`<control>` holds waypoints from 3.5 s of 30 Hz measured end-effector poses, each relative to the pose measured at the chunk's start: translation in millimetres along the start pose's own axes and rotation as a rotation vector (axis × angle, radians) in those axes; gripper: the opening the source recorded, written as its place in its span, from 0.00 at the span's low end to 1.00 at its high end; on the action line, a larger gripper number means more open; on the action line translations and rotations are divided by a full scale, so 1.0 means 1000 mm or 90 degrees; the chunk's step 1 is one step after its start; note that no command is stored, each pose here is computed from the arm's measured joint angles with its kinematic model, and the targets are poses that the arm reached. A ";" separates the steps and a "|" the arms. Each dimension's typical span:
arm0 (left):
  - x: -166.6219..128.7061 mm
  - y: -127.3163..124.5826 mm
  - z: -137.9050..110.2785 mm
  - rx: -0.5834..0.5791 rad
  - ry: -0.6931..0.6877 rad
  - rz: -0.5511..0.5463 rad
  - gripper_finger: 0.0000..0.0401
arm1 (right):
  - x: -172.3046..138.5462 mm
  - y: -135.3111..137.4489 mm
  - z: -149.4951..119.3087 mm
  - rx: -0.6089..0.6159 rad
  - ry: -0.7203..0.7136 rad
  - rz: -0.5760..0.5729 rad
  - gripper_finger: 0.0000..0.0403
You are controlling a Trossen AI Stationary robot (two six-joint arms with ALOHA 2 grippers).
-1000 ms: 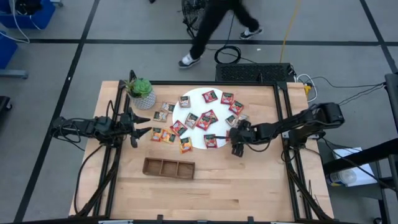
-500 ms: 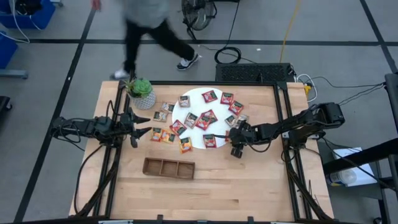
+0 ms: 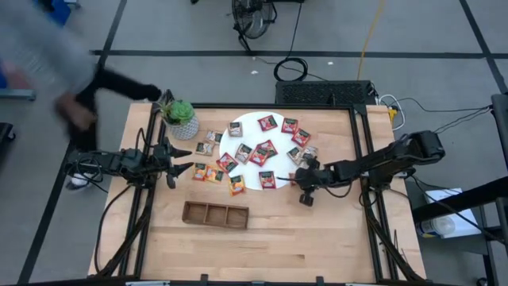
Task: Pick & Place Tea
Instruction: Put the orange tea bag into the middle section of the wooden organizer
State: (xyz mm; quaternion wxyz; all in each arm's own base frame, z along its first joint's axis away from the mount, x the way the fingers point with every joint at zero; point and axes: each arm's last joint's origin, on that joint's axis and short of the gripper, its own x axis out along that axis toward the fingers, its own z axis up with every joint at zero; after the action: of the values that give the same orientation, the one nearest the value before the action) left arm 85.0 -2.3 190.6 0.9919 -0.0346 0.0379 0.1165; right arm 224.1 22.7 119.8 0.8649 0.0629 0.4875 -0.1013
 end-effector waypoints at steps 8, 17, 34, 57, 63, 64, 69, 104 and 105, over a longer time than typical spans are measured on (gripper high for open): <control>0.000 0.000 0.000 0.000 0.000 0.000 0.50 | -0.034 0.017 0.028 -0.103 -0.234 0.043 0.00; 0.000 0.000 0.000 0.000 0.000 0.000 0.50 | -0.045 0.040 0.058 -0.303 -0.405 0.034 0.00; 0.000 0.000 0.000 0.001 0.002 0.000 0.50 | -0.053 0.095 0.102 -0.402 -0.445 0.067 0.00; -0.003 -0.001 0.025 -0.172 -0.153 -0.026 0.50 | 0.007 0.081 0.110 -0.551 -0.385 -0.379 0.00; 0.012 -0.004 0.008 -0.346 -0.102 -0.009 0.50 | 0.016 0.070 0.117 -0.606 -0.375 -0.436 0.00; 0.017 -0.005 0.003 -0.352 -0.089 0.008 0.50 | 0.017 0.068 0.117 -0.606 -0.371 -0.440 0.00; 0.040 -0.014 -0.005 -0.375 -0.017 0.015 0.50 | 0.018 0.064 0.119 -0.612 -0.363 -0.449 0.00; 0.221 -0.049 0.078 -0.376 0.432 -0.130 0.50 | 0.009 0.102 0.124 -0.808 -0.293 -0.395 0.00; 0.221 -0.049 0.078 -0.368 0.431 -0.119 0.50 | 0.009 0.102 0.123 -0.809 -0.294 -0.394 0.00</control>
State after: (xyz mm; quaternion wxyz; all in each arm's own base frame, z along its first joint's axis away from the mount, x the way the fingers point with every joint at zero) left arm 315.9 6.9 252.6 0.8795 -0.3495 0.3227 0.0147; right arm 355.3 95.4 177.0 0.7471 -0.6124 0.2535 -0.0498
